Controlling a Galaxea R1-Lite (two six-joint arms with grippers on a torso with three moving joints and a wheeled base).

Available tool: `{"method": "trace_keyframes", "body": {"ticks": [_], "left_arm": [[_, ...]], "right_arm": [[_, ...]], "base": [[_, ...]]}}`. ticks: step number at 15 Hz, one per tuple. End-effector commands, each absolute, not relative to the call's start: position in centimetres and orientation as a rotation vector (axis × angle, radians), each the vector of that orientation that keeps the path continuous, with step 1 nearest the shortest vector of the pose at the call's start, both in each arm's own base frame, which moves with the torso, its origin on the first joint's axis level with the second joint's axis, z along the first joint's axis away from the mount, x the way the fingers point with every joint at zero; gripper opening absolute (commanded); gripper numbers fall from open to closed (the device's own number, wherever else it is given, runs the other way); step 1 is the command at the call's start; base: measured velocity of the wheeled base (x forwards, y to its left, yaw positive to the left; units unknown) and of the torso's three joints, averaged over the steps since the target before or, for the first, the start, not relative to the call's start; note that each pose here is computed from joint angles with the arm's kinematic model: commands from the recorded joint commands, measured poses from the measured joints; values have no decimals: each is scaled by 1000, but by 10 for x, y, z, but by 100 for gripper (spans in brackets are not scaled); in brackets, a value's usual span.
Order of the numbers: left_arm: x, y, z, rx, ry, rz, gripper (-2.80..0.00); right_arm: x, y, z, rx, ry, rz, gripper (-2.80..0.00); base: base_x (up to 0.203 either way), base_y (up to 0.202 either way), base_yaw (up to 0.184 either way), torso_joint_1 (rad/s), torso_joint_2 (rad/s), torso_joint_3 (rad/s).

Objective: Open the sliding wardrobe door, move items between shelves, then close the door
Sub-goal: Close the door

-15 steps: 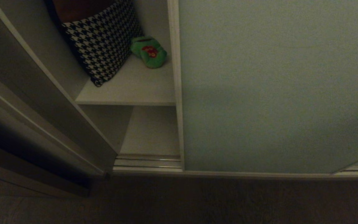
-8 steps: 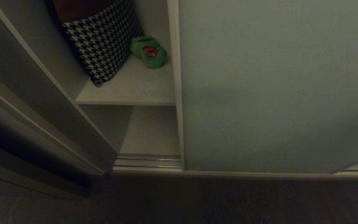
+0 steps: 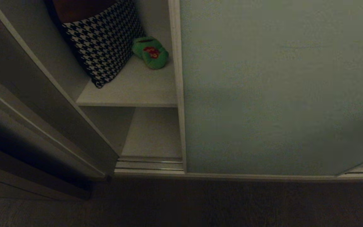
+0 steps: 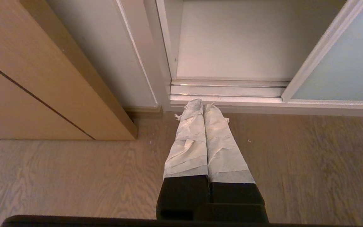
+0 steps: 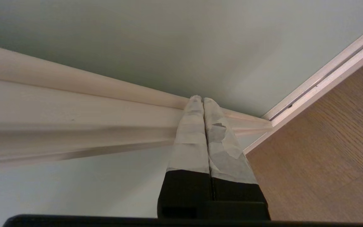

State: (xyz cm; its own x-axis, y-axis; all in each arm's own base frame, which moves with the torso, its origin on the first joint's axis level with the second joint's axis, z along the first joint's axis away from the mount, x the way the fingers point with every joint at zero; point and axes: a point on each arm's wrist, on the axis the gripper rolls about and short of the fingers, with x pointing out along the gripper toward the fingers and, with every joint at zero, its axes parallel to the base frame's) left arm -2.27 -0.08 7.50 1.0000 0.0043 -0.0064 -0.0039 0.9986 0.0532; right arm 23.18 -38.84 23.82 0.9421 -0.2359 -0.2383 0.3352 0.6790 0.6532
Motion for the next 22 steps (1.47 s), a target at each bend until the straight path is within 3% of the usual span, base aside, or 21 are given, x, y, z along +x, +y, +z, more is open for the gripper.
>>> {"method": "trace_keyframes", "body": {"ticks": [1, 22], "left_arm": [[-23, -1, 75, 54, 6, 4, -280], [-23, -1, 75, 54, 6, 4, -280]], "right_arm": [[235, -382, 243, 757, 140, -301, -280], [195, -235, 266, 748, 198, -123, -280]], "base": [[0, 0, 0, 0, 0, 0], [0, 0, 0, 0, 0, 0]]}}
